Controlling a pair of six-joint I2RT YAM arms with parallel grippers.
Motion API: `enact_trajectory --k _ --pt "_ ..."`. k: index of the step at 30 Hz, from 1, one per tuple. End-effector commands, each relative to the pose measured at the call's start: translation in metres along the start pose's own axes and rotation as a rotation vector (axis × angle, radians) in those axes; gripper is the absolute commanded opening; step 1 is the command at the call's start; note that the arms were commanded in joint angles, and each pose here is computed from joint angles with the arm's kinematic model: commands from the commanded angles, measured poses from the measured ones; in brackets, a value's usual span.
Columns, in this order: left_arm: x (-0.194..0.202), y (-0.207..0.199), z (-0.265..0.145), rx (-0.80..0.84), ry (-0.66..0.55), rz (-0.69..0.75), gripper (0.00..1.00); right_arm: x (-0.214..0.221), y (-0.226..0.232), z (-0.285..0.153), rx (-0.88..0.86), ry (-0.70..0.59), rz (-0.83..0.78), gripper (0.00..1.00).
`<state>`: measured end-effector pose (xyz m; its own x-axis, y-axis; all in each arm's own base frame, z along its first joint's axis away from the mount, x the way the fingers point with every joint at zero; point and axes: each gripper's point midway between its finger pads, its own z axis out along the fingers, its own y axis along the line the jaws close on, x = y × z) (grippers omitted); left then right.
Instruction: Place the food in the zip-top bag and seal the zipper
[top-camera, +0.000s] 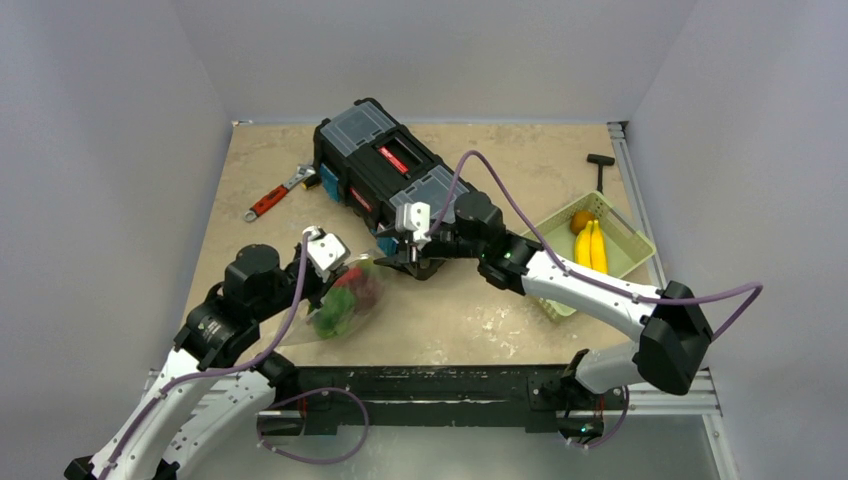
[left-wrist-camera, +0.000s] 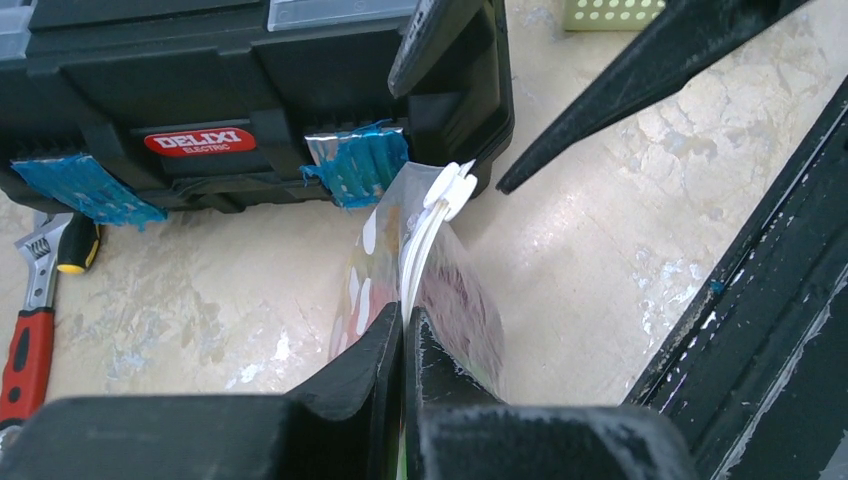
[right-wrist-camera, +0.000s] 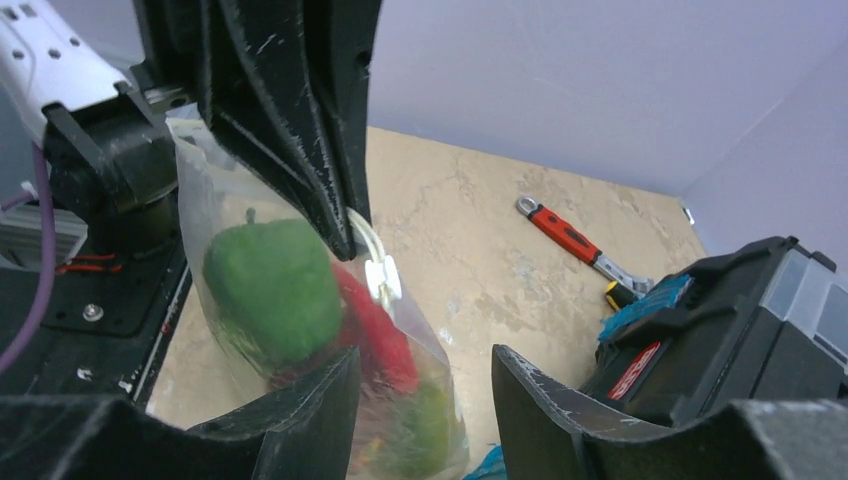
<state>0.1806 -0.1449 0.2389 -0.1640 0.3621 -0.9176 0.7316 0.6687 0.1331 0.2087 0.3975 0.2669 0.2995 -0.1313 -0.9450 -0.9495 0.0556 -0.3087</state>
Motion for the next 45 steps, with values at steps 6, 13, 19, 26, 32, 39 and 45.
enact_trajectory --k 6,13,19,26,32,39,45 --pt "-0.008 -0.005 0.005 0.021 -0.064 -0.029 0.0 -0.036 0.01 0.017 0.026 -0.111 -0.217 0.47" --pt "-0.008 -0.006 0.001 0.02 -0.089 -0.001 0.0 -0.034 0.006 0.028 0.049 -0.08 -0.235 0.17" --pt "-0.006 -0.006 0.003 0.021 -0.087 0.008 0.0 -0.024 0.01 0.035 -0.018 -0.015 -0.239 0.0" --pt "-0.007 0.001 0.008 -0.001 -0.059 0.023 0.41 -0.027 0.023 0.036 -0.185 0.0 -0.225 0.0" --pt "-0.008 0.0 0.01 0.01 -0.071 0.04 0.46 -0.021 0.025 0.039 -0.272 0.051 -0.185 0.0" --pt "0.0 0.007 0.008 -0.04 -0.058 0.037 0.25 -0.023 0.017 0.037 -0.242 0.054 -0.182 0.0" --pt "-0.005 0.004 0.008 -0.026 -0.039 -0.041 0.03 -0.031 0.007 0.034 -0.179 0.05 -0.175 0.11"
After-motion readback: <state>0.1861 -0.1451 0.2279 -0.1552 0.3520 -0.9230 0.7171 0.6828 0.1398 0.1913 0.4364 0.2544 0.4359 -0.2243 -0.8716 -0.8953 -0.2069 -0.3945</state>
